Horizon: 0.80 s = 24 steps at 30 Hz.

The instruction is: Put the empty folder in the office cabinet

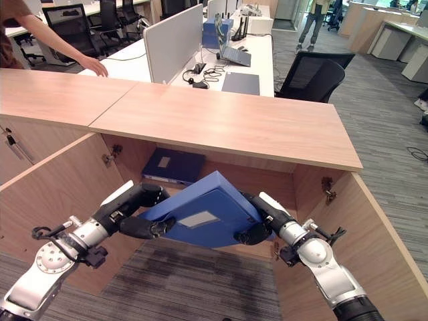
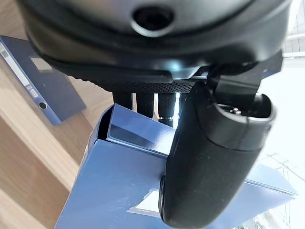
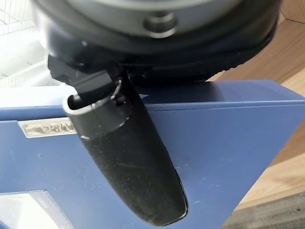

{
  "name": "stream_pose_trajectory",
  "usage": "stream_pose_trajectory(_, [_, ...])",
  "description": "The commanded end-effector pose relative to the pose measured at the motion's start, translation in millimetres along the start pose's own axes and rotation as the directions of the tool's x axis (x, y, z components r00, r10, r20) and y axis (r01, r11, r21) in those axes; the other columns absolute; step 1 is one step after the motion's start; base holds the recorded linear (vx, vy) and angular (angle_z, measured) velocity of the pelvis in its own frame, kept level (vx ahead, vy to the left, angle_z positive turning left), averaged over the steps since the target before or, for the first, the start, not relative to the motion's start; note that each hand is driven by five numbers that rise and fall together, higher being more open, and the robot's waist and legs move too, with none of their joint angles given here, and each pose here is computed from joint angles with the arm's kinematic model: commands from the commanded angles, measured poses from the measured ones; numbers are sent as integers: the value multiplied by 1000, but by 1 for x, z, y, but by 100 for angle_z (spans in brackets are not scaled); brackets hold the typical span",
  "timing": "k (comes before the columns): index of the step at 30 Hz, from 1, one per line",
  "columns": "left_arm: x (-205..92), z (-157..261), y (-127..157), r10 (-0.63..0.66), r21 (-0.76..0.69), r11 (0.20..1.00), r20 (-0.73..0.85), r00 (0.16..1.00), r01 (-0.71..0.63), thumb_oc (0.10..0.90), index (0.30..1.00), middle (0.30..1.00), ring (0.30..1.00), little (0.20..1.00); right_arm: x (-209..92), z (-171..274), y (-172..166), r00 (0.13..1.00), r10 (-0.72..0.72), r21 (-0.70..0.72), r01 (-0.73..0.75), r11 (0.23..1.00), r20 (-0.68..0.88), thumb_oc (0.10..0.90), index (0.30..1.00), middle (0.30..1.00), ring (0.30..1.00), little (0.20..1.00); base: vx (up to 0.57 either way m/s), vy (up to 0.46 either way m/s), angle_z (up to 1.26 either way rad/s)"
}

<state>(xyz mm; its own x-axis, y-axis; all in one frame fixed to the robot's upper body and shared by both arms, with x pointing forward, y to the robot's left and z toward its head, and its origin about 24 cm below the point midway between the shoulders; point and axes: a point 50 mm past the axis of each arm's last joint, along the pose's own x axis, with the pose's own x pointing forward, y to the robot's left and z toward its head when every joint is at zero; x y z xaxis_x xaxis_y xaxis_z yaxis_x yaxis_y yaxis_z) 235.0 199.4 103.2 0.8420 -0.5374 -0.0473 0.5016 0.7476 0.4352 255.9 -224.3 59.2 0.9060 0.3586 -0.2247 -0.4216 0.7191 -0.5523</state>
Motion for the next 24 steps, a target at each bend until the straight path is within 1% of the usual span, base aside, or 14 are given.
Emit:
stream_pose_trajectory(1, [28,73,-17,-206,5,975,404,891,223,400,300,300,300,300,30,69,-34,942,-118,-24,132,991,314,800,900,900,900,900,0,0,0])
stream_pose_trajectory(4, [34,81,-25,-275,0,952,429,860,305,400,300,300,300,300,38,78,-32,929,-125,2,132,991,349,800,900,900,900,900,-24,-3,0])
stream_pose_trajectory(6, [37,80,-28,-290,-21,943,430,855,331,400,300,300,300,300,44,84,-24,920,-108,60,93,994,377,595,592,592,592,592,0,0,0])
stream_pose_trajectory(7, [40,78,-30,-298,-37,938,423,856,345,400,300,300,300,300,48,88,-15,910,-89,137,36,990,404,400,300,300,300,300,0,0,0])
stream_pose_trajectory(8, [40,78,-30,-298,-38,938,423,856,346,400,300,300,300,300,47,88,-15,911,-89,137,36,990,404,400,300,300,300,300,-31,-7,-1])
stream_pose_trajectory(11, [43,74,-31,-307,-42,934,409,859,354,400,300,300,300,300,51,88,5,900,-51,284,-83,955,432,400,300,300,300,300,0,0,0])
stream_pose_trajectory(14, [46,69,-32,-304,-63,932,397,866,356,400,300,300,300,300,57,80,31,899,-21,480,-214,850,438,400,300,300,300,300,0,0,0])
stream_pose_trajectory(15, [45,67,-32,-295,-69,935,392,871,347,400,300,300,300,300,59,74,45,907,21,506,-254,824,420,400,300,300,300,300,-16,5,4])
stream_pose_trajectory(16, [45,67,-32,-294,-69,935,392,872,347,400,300,300,300,300,59,74,45,907,22,506,-255,824,421,400,300,300,300,300,-11,6,4])
stream_pose_trajectory(17, [43,62,-32,-279,-87,938,382,881,335,400,300,300,300,300,57,69,56,910,80,490,-292,821,408,400,300,300,300,300,-2,1,4])
stream_pose_trajectory(21, [43,55,-33,-262,-114,940,364,894,322,400,300,300,300,300,56,63,64,912,130,489,-324,810,389,400,300,300,300,300,-3,-2,4])
stream_pose_trajectory(22, [44,42,-33,-227,-166,942,329,917,292,422,333,333,333,333,54,53,77,916,180,527,-358,771,360,400,300,300,300,300,0,0,0])
stream_pose_trajectory(23, [45,34,-37,-214,-216,933,306,928,287,765,848,848,848,848,53,47,83,921,190,560,-361,746,342,400,300,300,300,300,0,0,0])
stream_pose_trajectory(24, [45,34,-37,-214,-216,933,306,928,287,765,848,848,848,848,53,47,83,921,190,560,-361,746,341,400,300,300,300,300,0,0,0])
